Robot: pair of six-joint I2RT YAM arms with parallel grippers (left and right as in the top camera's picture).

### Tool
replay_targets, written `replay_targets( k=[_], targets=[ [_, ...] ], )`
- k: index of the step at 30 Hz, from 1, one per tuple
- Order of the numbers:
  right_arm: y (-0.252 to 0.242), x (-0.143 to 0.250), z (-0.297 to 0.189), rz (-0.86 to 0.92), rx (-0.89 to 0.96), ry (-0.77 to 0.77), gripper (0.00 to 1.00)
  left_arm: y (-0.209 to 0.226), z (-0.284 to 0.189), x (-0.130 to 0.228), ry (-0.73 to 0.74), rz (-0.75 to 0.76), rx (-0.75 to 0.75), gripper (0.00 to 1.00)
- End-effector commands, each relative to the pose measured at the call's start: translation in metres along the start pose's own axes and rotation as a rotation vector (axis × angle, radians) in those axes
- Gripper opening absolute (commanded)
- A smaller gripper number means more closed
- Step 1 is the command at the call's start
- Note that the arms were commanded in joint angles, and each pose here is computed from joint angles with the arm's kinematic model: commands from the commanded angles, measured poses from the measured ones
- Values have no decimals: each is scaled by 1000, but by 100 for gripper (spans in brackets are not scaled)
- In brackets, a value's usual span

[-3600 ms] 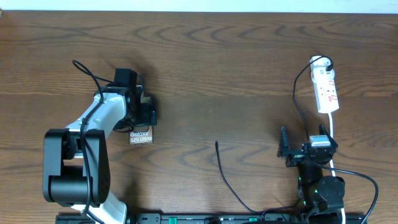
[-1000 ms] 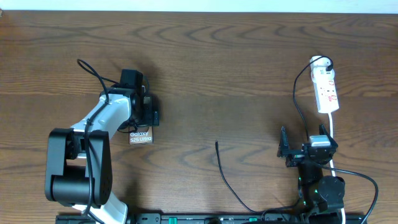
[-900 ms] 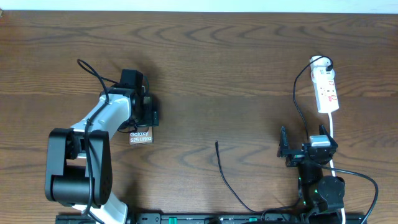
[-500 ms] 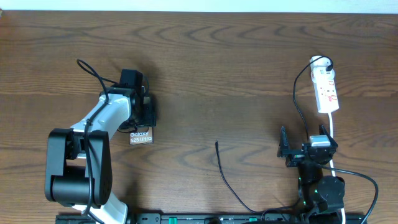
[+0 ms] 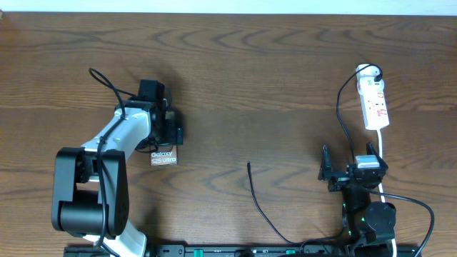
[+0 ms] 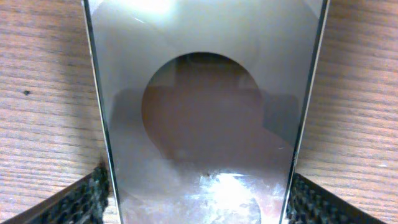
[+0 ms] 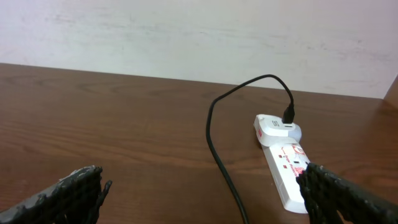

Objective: Plug charger to phone and switch on socket

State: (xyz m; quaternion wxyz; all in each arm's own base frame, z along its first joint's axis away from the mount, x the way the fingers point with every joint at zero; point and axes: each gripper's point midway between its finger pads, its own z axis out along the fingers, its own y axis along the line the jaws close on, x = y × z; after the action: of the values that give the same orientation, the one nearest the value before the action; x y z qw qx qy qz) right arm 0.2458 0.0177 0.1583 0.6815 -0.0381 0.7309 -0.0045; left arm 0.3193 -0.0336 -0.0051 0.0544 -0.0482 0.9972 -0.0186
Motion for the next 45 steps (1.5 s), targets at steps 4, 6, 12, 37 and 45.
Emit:
replay_targets(
  k=[4, 6, 12, 37, 45],
  targets=[
    [-3, 1, 0, -8, 14, 0, 99, -15, 29, 46, 178, -20, 91, 92],
    [-3, 1, 0, -8, 14, 0, 99, -15, 29, 46, 179, -19, 91, 92],
    [-3, 1, 0, -8, 14, 0, 99, -15, 29, 46, 179, -19, 91, 92],
    [-3, 1, 0, -8, 14, 0, 99, -15, 29, 46, 179, -20, 91, 93],
    [-3, 1, 0, -8, 14, 0, 99, -15, 29, 46, 178, -20, 91, 93]
  ],
)
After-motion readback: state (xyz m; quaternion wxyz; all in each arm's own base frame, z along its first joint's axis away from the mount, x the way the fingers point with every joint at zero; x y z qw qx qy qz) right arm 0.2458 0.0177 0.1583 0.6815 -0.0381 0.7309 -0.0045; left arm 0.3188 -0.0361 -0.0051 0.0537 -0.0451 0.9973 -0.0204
